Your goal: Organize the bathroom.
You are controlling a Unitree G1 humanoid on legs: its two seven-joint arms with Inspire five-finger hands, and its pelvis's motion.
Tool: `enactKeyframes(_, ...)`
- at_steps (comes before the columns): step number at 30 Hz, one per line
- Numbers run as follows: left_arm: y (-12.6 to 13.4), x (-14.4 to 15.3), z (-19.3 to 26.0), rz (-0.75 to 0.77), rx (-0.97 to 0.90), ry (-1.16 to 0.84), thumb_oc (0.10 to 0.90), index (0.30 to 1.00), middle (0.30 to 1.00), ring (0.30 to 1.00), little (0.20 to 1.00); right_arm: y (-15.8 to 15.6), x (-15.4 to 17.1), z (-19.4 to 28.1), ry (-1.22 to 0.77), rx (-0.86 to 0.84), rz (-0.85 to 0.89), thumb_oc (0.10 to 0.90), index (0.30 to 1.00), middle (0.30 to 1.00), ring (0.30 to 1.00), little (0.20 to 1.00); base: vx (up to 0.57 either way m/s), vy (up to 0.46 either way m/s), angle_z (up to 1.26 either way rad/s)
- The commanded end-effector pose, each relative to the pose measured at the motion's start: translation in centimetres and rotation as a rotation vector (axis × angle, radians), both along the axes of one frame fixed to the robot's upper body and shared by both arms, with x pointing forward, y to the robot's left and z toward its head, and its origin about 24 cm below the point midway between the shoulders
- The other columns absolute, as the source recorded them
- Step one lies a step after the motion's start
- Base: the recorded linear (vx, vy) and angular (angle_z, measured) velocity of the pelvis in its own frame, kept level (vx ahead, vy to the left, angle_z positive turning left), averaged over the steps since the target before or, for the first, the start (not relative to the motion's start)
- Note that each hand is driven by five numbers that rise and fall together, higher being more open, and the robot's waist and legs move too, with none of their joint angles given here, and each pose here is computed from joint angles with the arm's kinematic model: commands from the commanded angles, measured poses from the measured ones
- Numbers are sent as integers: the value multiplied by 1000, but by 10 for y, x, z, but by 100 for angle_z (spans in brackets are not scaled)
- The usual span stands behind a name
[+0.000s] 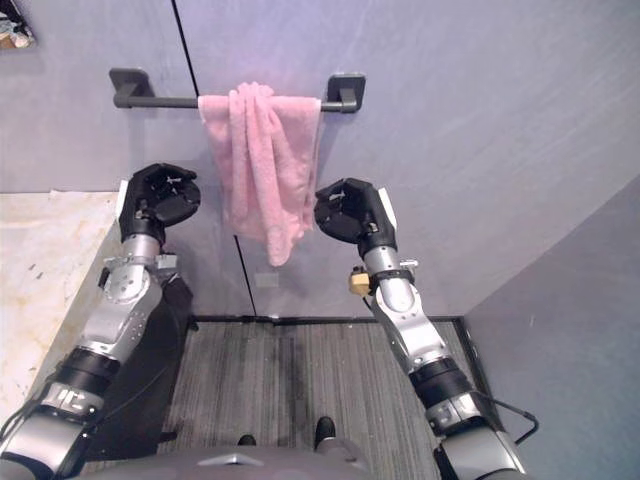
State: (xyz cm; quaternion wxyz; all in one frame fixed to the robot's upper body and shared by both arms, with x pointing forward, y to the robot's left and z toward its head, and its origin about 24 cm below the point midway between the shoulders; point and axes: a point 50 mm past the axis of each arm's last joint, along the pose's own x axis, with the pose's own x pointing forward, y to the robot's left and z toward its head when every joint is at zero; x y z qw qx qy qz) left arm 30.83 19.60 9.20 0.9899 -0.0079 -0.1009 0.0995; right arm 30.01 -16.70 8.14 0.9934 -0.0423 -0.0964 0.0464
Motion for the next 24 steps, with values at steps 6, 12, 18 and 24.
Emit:
enactKeyframes(6,-3,9,40,-44,70,-231,800,900,900,900,900,4,7,29,-166,34,11,729,794,794,794,794,46,4,-1)
enactKeyframes(12,-4,15,50,-73,121,-252,800,900,900,900,900,7,5,25,-147,30,50,800,900,900,900,900,51,21,-6)
enactKeyframes(18,-4,23,57,-77,153,-257,800,900,900,900,900,12,3,21,-133,23,87,800,900,900,900,900,40,12,-9)
enactKeyframes(24,2,29,57,-94,152,-241,800,900,900,900,900,13,1,20,-124,23,118,800,900,900,900,900,27,4,-9)
